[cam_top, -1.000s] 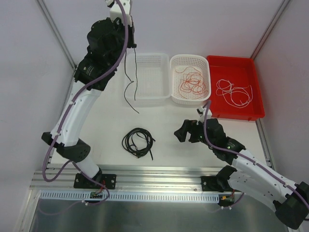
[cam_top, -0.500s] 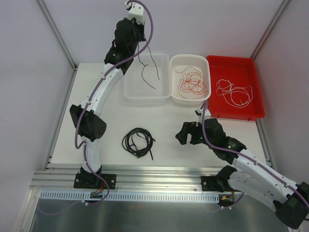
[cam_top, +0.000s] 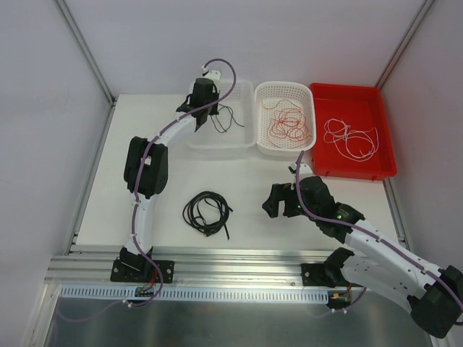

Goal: Untangle the cables

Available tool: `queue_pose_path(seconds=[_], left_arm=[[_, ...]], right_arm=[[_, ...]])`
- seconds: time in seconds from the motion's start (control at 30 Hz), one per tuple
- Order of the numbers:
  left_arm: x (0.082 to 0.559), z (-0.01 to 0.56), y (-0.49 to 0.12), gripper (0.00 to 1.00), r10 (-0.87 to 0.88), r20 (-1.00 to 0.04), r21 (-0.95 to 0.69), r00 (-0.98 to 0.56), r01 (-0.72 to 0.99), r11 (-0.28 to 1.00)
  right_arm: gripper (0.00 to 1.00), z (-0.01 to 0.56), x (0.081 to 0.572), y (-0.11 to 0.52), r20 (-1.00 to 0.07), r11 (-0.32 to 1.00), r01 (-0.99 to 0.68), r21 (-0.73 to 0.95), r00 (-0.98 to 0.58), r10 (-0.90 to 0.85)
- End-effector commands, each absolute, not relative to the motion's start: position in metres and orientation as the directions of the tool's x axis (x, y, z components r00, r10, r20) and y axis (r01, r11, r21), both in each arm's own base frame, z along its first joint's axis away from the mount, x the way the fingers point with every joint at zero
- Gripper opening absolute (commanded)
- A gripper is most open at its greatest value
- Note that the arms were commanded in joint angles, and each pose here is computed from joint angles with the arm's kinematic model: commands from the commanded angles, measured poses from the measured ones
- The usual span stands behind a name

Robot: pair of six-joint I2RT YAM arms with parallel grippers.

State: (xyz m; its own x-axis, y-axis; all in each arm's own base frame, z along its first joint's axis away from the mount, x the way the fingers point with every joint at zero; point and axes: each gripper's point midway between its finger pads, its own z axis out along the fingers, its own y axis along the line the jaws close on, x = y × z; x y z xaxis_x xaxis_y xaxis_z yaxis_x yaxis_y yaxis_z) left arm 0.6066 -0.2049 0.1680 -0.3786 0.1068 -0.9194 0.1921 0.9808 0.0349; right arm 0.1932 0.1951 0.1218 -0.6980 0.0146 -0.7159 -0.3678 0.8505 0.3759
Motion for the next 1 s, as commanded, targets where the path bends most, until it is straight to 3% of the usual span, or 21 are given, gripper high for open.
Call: queue_pose_path(seconds=[0.0, 0.33, 0.47, 0.6, 0.83, 0.97], left_arm=[[0.593, 0.164, -0.230, 0.12, 0.044, -0.911, -0.083, -0.410, 0.285, 0.955], [0.553, 0.155, -0.251, 0.25, 0.029, -0.825, -0.223, -0.565, 0.371, 0.901], [0.535, 0.153, -0.242, 0.29, -0.055, -0.776, -0.287, -0.628, 0.274, 0.918], [0.520, 0.151, -0.225, 0.53, -0.126, -0.749, -0.297, -0.650, 0.160, 0.941], [0.514, 0.225, -0.207, 0.92, -0.200, -0.814, -0.305, -0.546, 0.109, 0.946], [0.499, 0.246, -0.198, 0.99, -0.226, -0.809, -0.315, -0.543, 0.075, 0.946]], right_arm=[[0.99, 0.132, 0.197, 0.202, -0.736, 0.836, -0.393, 0.384, -0.676, 0.021], [0.99, 0.131, 0.194, 0.200, -0.726, 0.838, -0.381, 0.390, -0.687, 0.026], [0.99, 0.137, 0.193, 0.199, -0.735, 0.834, -0.387, 0.394, -0.677, 0.033], [0.99, 0.140, 0.191, 0.196, -0.736, 0.836, -0.383, 0.393, -0.676, 0.036], [0.98, 0.149, 0.186, 0.192, -0.747, 0.831, -0.386, 0.401, -0.662, 0.053], [0.98, 0.155, 0.185, 0.190, -0.755, 0.832, -0.384, 0.401, -0.653, 0.062]])
